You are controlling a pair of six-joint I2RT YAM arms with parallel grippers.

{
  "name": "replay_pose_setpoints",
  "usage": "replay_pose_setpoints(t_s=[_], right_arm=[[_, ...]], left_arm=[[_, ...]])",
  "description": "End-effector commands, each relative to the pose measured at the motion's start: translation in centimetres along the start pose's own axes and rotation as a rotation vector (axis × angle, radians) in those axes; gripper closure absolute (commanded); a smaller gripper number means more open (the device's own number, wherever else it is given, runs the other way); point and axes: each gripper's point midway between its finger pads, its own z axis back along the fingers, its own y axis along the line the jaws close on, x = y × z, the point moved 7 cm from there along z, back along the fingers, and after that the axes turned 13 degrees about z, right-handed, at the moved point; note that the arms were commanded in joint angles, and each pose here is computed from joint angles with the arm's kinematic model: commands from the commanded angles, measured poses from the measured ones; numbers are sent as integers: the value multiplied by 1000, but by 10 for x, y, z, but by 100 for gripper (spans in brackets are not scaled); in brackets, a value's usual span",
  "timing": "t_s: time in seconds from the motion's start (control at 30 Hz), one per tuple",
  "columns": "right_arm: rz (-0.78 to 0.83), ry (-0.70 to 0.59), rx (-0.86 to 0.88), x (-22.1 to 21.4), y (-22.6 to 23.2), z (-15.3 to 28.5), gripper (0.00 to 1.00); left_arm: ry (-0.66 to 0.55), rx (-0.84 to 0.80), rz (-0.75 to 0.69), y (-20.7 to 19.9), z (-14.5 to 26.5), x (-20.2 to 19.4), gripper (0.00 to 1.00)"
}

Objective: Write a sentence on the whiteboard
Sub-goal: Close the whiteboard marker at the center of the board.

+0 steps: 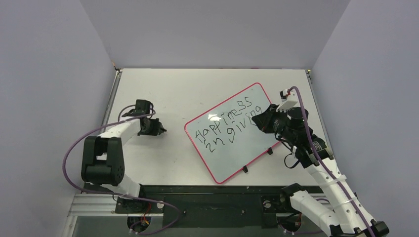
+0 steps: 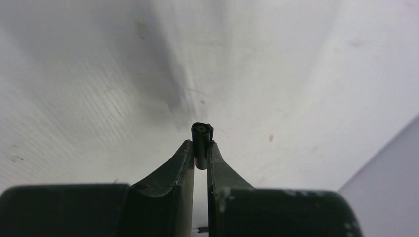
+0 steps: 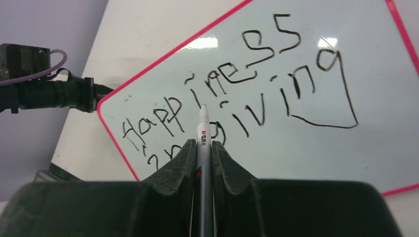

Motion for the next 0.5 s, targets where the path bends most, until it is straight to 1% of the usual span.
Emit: replay_pose_setpoints(t_s=[0.0,0.13,0.23,0.47], right_arm=[[28,-104,178,18,27,3,100],[40,-165,268,29,44,3,100],[57,-174,323,35,58,2,100],[137,-223,435,44,103,-5,100]], left_arm=[[78,-254,-44,-29,55,-9,100],[116,-376,-25,-28,92,-9,100],[159,-498,-22,-25,120,-10,100],[253,-637,-24,-16,165,-12,100]])
